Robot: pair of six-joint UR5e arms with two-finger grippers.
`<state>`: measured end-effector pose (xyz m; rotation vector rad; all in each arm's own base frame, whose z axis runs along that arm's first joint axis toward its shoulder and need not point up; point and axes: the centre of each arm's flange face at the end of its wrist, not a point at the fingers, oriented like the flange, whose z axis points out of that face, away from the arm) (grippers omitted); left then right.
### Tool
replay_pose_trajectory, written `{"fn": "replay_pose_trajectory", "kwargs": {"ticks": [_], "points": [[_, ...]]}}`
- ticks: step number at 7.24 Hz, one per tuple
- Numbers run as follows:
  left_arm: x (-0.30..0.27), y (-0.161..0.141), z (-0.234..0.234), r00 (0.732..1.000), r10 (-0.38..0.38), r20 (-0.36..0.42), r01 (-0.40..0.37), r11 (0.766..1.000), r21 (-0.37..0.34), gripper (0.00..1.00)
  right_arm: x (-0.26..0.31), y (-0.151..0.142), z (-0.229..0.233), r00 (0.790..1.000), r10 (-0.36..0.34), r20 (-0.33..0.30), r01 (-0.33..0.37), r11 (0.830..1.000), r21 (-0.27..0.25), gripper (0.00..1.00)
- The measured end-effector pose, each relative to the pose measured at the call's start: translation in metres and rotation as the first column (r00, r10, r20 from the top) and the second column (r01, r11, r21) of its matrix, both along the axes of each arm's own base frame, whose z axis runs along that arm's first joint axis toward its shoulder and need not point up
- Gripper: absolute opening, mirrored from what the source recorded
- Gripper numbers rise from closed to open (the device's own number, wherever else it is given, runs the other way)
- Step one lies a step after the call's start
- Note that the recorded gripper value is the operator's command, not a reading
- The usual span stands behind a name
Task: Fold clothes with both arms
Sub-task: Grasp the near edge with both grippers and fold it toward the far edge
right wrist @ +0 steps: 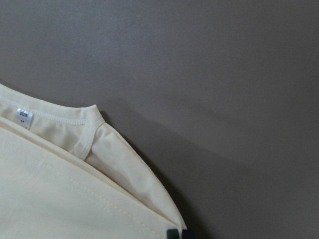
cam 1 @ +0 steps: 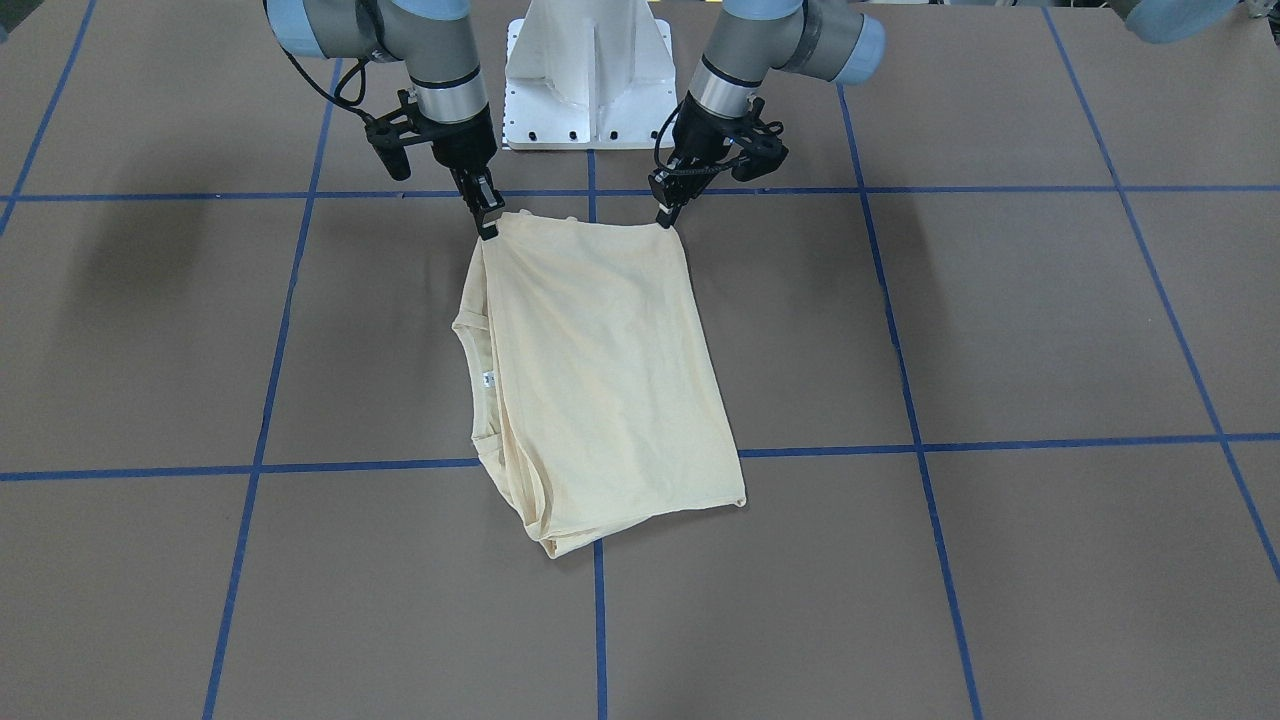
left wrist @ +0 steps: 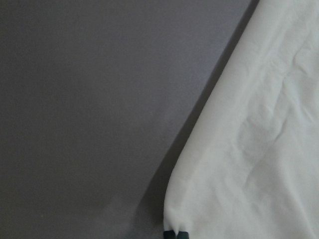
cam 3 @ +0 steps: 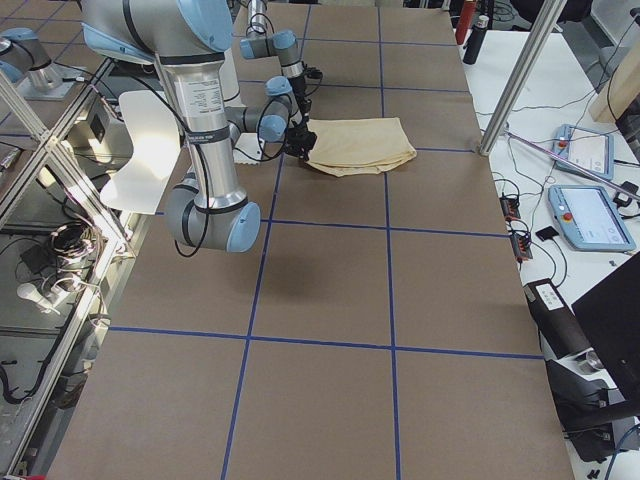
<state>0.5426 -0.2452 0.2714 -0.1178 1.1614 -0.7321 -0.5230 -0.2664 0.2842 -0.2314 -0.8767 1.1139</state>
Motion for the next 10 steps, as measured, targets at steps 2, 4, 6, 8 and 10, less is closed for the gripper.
{"fn": "replay_pose_trajectory", "kwargs": {"ticks": [2,4,6,8,10], "points": [[-0.034,0.011,-0.035,0.999,0.030,-0.024,-0.030,1.000,0.000,0.00,0.025,0.018,0.002,1.000,-0.016,0.017,0.016,1.000,-0.004,0.00],[-0.070,0.023,-0.073,0.993,0.086,-0.077,-0.087,0.996,-0.010,0.00,0.076,0.033,-0.025,0.999,-0.015,0.033,0.015,1.000,-0.014,0.00],[-0.088,0.008,-0.089,0.991,0.083,-0.103,-0.083,0.997,0.007,0.00,0.099,-0.002,-0.062,0.999,0.024,0.029,-0.023,0.999,-0.034,0.00],[-0.101,-0.044,-0.093,0.996,0.036,-0.079,-0.030,0.997,0.070,0.00,0.090,-0.087,-0.077,1.000,0.021,-0.005,-0.021,0.999,-0.034,0.00],[-0.094,-0.121,-0.077,0.999,-0.044,0.003,0.043,0.991,0.125,0.00,0.065,-0.165,-0.085,0.997,0.002,-0.076,-0.003,1.000,-0.001,0.00]]}}
